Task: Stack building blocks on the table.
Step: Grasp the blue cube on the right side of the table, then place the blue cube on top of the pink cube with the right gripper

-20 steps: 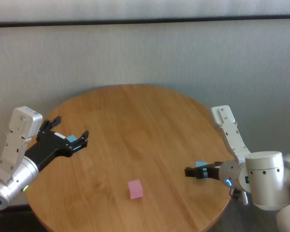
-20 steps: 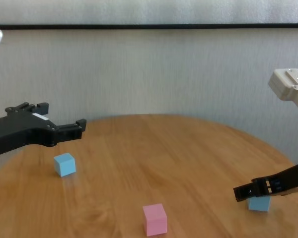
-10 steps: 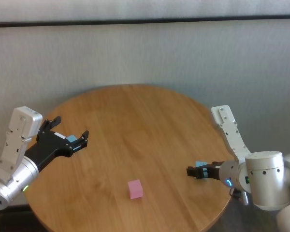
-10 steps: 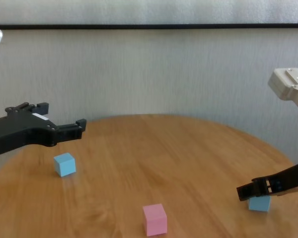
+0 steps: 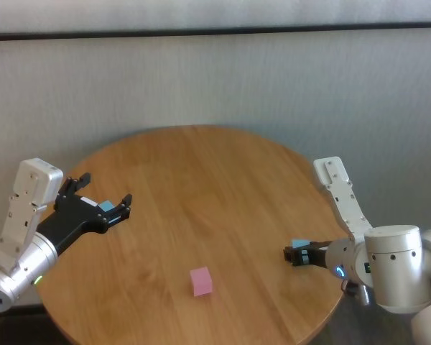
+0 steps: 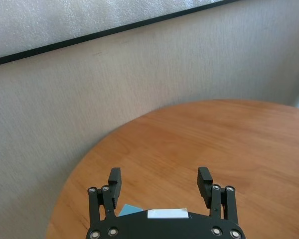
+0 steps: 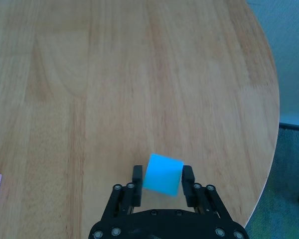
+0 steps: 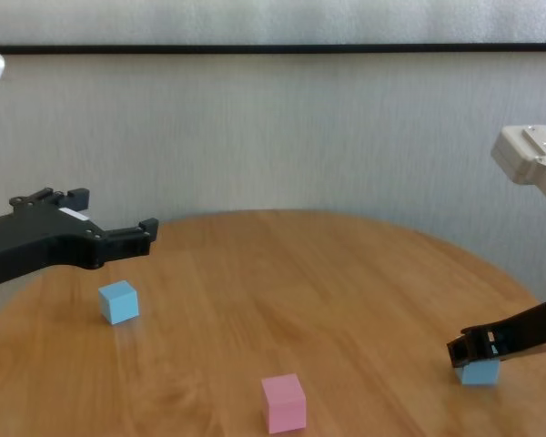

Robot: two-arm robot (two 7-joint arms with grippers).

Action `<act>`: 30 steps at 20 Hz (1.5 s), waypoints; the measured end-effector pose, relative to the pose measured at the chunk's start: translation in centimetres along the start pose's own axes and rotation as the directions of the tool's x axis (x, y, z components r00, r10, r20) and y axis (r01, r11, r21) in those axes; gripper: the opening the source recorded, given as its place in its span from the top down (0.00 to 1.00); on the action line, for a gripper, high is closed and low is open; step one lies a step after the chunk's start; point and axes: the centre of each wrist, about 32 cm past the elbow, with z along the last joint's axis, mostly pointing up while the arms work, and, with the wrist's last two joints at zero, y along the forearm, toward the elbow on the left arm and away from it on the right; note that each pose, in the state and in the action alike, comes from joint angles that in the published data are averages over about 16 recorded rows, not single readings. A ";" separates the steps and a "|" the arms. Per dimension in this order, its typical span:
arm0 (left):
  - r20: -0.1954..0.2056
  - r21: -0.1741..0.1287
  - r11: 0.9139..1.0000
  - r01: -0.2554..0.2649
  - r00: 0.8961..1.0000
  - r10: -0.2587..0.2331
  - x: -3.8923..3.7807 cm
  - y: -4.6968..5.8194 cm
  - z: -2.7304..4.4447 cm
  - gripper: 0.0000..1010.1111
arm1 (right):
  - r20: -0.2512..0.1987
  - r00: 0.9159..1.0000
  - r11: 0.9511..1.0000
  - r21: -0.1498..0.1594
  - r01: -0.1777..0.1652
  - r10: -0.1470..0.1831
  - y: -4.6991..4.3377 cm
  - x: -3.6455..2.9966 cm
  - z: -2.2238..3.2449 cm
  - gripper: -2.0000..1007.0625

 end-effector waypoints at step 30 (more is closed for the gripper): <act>0.000 0.000 1.000 0.000 1.000 0.000 0.00 0.0 0.00 0.01 | 0.403 0.848 0.862 0.223 -0.455 0.344 0.20 5.62 -0.25 0.63</act>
